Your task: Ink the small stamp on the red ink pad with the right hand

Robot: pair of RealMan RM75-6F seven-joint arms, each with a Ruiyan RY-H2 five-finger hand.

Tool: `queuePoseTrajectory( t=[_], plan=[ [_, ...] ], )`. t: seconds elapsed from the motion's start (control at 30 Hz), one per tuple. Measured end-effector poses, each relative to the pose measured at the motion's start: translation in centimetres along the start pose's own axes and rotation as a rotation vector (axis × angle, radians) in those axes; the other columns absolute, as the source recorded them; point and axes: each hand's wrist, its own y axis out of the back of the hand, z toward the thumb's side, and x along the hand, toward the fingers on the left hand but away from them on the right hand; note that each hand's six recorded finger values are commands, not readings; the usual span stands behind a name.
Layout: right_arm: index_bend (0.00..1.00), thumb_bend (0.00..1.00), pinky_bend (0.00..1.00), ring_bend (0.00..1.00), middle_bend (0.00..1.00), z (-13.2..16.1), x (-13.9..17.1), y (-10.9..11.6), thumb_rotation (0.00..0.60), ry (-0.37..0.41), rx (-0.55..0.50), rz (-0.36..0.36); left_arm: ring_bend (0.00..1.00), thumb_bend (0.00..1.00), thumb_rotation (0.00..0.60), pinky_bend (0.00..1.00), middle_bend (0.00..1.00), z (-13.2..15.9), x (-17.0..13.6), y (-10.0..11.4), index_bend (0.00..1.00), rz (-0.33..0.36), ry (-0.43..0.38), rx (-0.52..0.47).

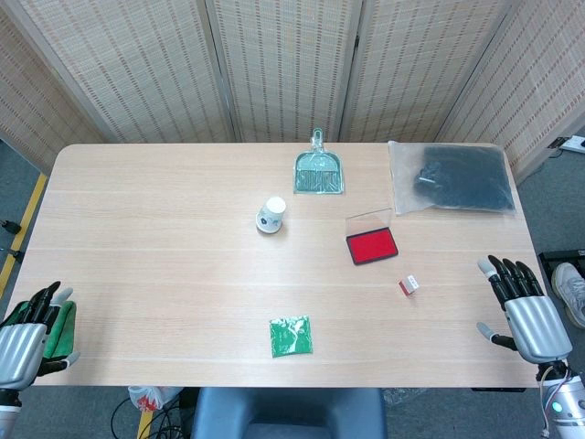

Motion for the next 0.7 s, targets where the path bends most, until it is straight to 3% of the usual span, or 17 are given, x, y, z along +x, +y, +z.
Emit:
queuePoseTrajectory(
  t=[0.4,0.7],
  plan=[
    [0.0,0.18,0.03,0.03,0.0,0.3,0.1,-0.6,0.6,0.012,0.019,0.024,0.0,0.18,0.6,0.26,0.0,0.7,-0.1,0.0,0.07,0.007,-0.026,0.011],
    [0.0,0.18,0.03,0.03,0.0,1.8,-1.4,-2.2,0.6,0.098,0.043,0.101,0.0,0.17,0.6,0.26,0.0,0.2,0.0,0.0,0.07,0.003,-0.007,0.009]
  ],
)
